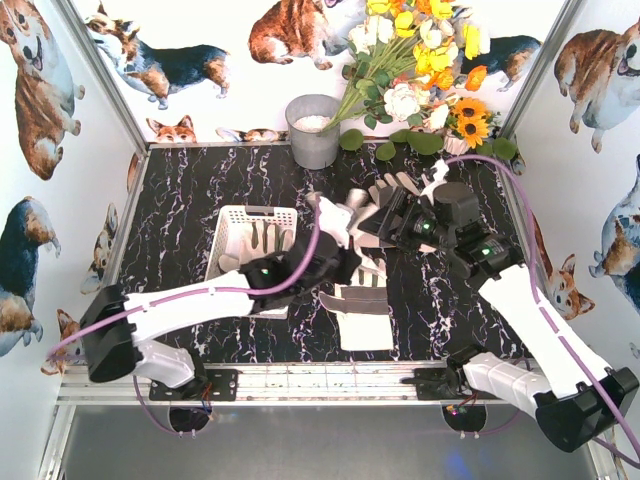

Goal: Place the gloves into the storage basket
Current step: Pair the glove with the glove.

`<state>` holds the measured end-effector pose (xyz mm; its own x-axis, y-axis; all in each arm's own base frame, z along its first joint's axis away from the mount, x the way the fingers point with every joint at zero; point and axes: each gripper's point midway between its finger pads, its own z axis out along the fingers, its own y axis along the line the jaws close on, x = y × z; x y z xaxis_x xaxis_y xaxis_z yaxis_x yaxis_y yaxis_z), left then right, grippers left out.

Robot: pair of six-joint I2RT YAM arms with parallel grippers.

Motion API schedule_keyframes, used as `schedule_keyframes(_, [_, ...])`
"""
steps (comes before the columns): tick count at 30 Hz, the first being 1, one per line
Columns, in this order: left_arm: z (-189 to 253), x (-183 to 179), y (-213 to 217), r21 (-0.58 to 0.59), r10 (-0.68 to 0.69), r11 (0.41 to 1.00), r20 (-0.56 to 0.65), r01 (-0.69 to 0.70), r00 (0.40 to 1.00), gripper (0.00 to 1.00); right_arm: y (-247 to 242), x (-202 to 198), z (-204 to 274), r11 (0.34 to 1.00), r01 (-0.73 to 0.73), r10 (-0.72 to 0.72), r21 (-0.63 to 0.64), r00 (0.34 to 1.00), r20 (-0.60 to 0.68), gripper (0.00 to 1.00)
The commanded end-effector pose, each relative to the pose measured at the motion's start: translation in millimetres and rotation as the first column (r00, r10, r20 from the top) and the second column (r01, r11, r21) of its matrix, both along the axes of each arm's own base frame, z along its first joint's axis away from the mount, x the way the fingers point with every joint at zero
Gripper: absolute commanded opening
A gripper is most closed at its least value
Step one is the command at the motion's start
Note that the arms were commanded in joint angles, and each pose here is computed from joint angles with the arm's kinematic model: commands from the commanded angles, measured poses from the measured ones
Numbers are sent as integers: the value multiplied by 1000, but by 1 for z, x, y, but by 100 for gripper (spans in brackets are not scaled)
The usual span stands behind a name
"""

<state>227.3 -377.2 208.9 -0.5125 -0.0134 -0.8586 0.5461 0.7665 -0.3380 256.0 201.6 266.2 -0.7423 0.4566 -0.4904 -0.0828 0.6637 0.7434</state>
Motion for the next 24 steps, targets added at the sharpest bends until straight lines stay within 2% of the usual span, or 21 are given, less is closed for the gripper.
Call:
schedule_keyframes(1, [19,-15,17,-33,-116,993,-52,115,992,0,-5,-4,52,993,-113,116,-23,970,214,81])
schedule_keyframes(6, [42,-21,44,-127,-229,969,-141,211,963,0,-6,-16,69,966,-254,231,49,932,280,89])
schedule_keyframes(10, [71,-16,61,-211,-235,957,-159,200,959,0,2,-28,71,933,-351,312,83,901,301,93])
schedule_keyframes(12, [87,-11,68,-268,-208,950,-168,158,964,0,7,-35,74,913,-391,339,120,888,310,98])
schedule_keyframes(14, [98,0,78,-335,-149,939,-193,78,970,0,9,-42,76,898,-420,356,133,869,343,99])
schedule_keyframes(17, [114,10,87,-461,-110,887,-222,-5,969,0,5,-48,70,905,-417,359,80,851,383,99])
schedule_keyframes(19, [125,11,86,-526,-133,851,-209,3,969,0,0,-47,60,918,-396,352,36,851,391,100])
schedule_keyframes(22, [134,7,78,-536,-193,841,-182,68,964,0,2,-48,49,911,-409,363,50,855,371,100])
schedule_keyframes(24, [136,8,81,-524,-177,850,-199,48,964,0,10,-52,53,884,-459,393,89,832,391,99])
